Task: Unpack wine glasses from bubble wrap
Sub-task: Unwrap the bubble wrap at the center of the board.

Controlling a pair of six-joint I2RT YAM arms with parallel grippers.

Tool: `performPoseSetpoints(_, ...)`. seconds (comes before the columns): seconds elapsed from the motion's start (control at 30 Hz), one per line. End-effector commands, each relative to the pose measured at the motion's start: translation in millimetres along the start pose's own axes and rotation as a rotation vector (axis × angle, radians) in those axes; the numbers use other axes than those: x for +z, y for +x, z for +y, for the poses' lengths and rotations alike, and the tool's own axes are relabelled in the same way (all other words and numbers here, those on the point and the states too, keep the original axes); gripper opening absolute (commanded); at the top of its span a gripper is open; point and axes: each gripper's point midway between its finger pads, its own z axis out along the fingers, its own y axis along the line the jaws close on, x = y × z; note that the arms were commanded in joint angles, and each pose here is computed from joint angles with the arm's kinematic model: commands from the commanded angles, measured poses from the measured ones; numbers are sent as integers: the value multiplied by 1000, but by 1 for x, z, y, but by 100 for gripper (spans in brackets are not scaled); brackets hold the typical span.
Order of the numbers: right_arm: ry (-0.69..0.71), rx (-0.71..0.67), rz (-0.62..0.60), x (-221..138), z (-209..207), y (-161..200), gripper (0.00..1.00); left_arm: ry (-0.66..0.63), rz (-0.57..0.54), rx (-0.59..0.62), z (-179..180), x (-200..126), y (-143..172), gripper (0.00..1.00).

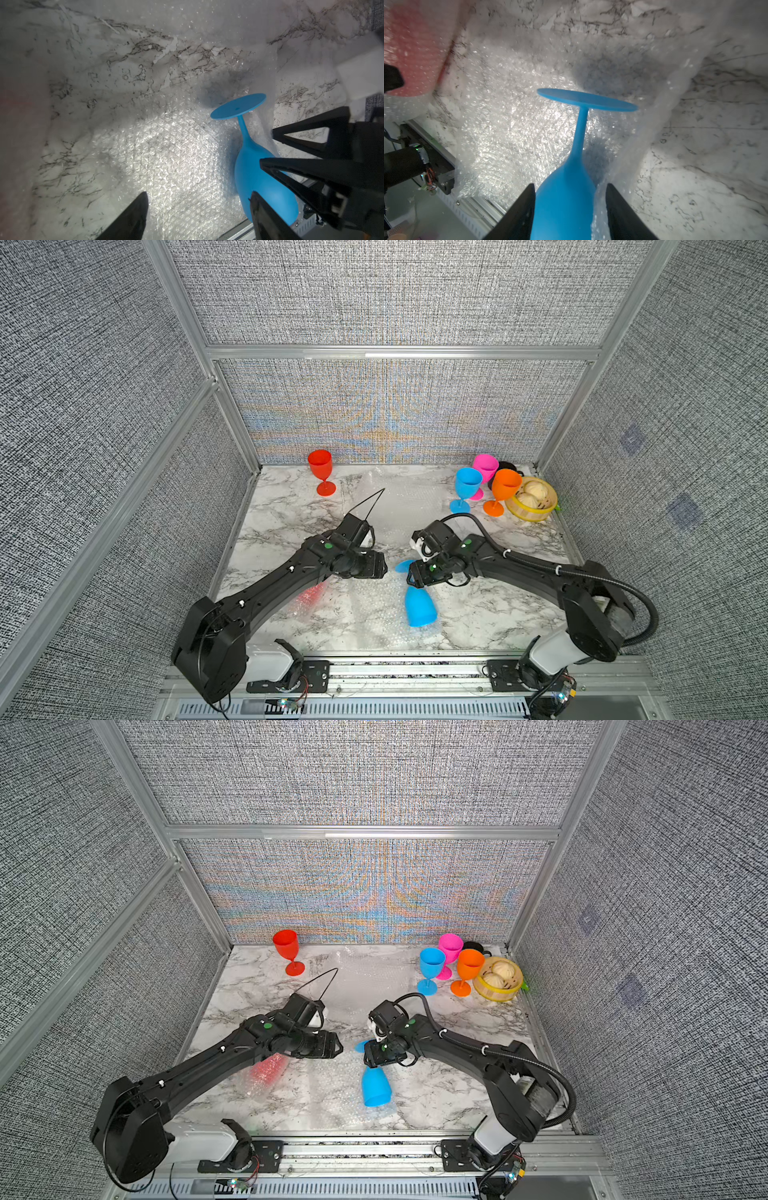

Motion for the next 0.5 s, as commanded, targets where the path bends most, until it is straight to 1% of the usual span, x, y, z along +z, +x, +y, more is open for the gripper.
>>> performPoseSetpoints(0.0, -3, 4, -16, -13, -3, -3, 58, -10, 8, 142, -6, 4, -7, 76)
performPoseSetpoints(0.03, -8, 6, -21, -18, -4, -4, 59, 3, 2, 171, -12, 5, -10, 76)
performPoseSetpoints(0.17, -32, 13, -44, -33, -8, -5, 59, 31, -72, 352, -36, 12, -26, 75)
performPoseSetpoints(0.2, -41, 13, -49, -36, -9, -5, 59, 46, -84, 400, -42, 15, -27, 73)
performPoseSetpoints(0.3, -45, 18, -58, -42, -14, -4, 59, 126, -109, 501, -61, 24, -28, 71)
performPoseSetpoints(0.37, -42, 24, -69, -47, -18, -5, 59, 191, -117, 546, -72, 32, -27, 71)
performPoseSetpoints(0.4, -44, 26, -78, -50, -19, -7, 59, 198, -119, 558, -74, 36, -29, 71)
performPoseSetpoints(0.43, -38, 35, -63, -47, -25, 1, 59, 194, -121, 567, -74, 40, -32, 71)
performPoseSetpoints(0.47, -41, 40, -70, -50, -27, 2, 59, 185, -117, 575, -74, 45, -35, 71)
